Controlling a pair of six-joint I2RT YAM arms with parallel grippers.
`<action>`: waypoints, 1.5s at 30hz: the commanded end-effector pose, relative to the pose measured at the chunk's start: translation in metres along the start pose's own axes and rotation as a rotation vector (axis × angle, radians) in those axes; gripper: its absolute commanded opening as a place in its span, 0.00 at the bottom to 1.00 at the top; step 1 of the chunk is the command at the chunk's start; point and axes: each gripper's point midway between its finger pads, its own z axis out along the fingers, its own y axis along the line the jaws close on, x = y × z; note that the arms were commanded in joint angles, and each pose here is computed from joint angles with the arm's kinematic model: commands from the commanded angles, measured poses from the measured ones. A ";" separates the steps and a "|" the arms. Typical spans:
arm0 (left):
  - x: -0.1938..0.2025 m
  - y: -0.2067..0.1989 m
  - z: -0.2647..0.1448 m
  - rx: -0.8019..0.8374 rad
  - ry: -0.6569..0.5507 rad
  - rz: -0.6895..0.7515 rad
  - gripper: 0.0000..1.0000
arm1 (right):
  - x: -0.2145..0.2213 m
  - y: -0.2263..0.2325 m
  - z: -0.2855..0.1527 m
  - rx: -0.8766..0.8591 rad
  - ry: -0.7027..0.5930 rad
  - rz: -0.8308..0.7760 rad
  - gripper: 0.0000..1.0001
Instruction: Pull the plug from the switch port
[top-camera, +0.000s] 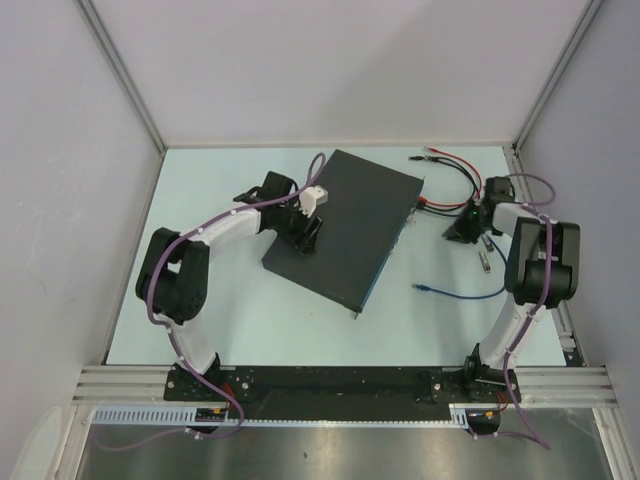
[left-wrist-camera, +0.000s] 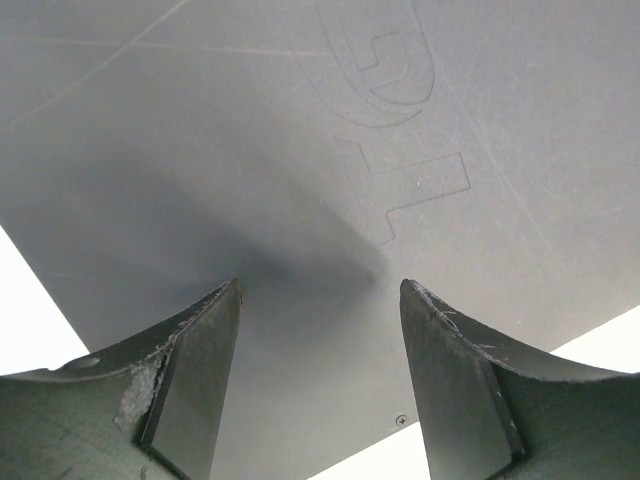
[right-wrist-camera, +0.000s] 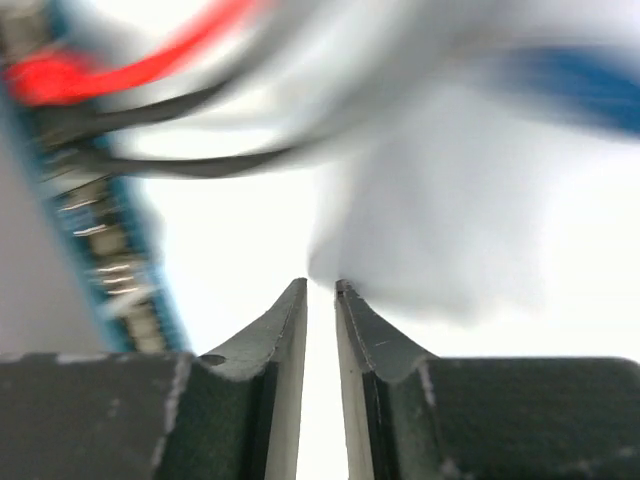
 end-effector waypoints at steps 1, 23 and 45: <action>-0.025 -0.005 0.000 0.020 -0.065 0.013 0.70 | 0.007 -0.068 -0.034 0.226 -0.010 0.013 0.24; -0.029 -0.013 -0.014 0.022 -0.127 0.036 0.70 | -0.005 0.045 -0.016 -0.218 -0.003 -0.981 0.48; 0.001 -0.011 -0.006 0.009 -0.068 0.024 0.70 | 0.011 0.057 0.013 -0.275 0.125 -1.330 0.50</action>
